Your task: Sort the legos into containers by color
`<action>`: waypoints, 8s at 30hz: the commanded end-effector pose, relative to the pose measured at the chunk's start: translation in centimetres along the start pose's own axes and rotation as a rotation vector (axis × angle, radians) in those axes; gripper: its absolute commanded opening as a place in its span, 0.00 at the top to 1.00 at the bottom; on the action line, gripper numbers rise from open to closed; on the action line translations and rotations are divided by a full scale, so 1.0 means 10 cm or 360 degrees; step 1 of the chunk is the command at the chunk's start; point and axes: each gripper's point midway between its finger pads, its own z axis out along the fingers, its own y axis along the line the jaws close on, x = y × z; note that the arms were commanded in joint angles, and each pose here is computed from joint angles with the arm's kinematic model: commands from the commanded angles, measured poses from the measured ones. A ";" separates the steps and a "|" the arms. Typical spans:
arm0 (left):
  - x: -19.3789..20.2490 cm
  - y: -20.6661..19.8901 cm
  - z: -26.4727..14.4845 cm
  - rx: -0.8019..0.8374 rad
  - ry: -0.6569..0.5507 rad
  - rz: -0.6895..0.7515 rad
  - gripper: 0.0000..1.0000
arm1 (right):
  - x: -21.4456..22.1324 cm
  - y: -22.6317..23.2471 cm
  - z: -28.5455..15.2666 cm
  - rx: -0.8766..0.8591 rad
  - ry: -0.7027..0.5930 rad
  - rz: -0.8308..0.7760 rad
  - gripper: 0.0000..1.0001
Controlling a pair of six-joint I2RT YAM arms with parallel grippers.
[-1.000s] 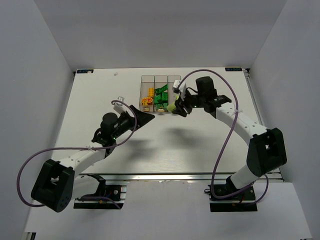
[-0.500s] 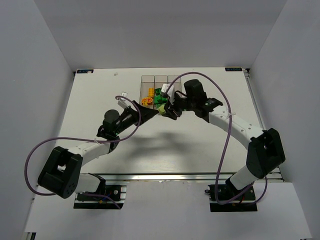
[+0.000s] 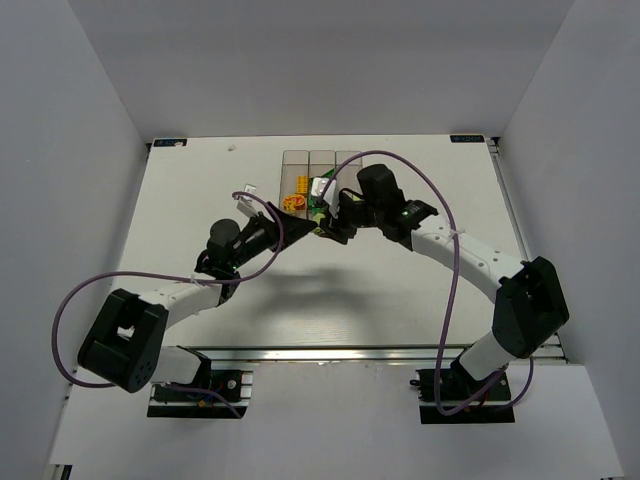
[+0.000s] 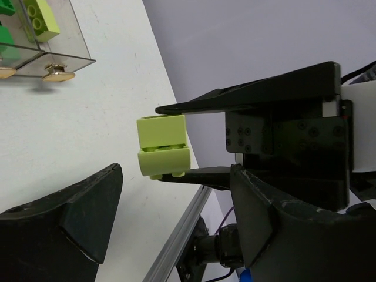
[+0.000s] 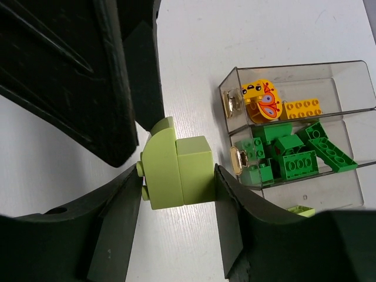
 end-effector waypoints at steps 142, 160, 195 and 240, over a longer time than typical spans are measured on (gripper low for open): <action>0.56 -0.03 -0.64 -0.0034 0.0584 0.1602 1.00 | -0.15 0.78 -0.20 -0.0904 -0.0228 -0.0150 0.85; 0.43 0.10 -0.62 -0.0231 0.0377 0.1388 1.00 | 0.34 -0.86 -0.14 0.0183 -0.0004 0.0331 1.00; -0.18 -0.27 0.36 -0.0339 0.0026 0.0773 1.00 | 0.60 -1.44 -0.32 0.0183 -0.0140 0.0428 0.11; -0.47 0.88 1.76 -0.0776 0.0199 0.0870 0.70 | 0.78 -0.52 -1.29 0.0236 -0.0147 0.0496 0.74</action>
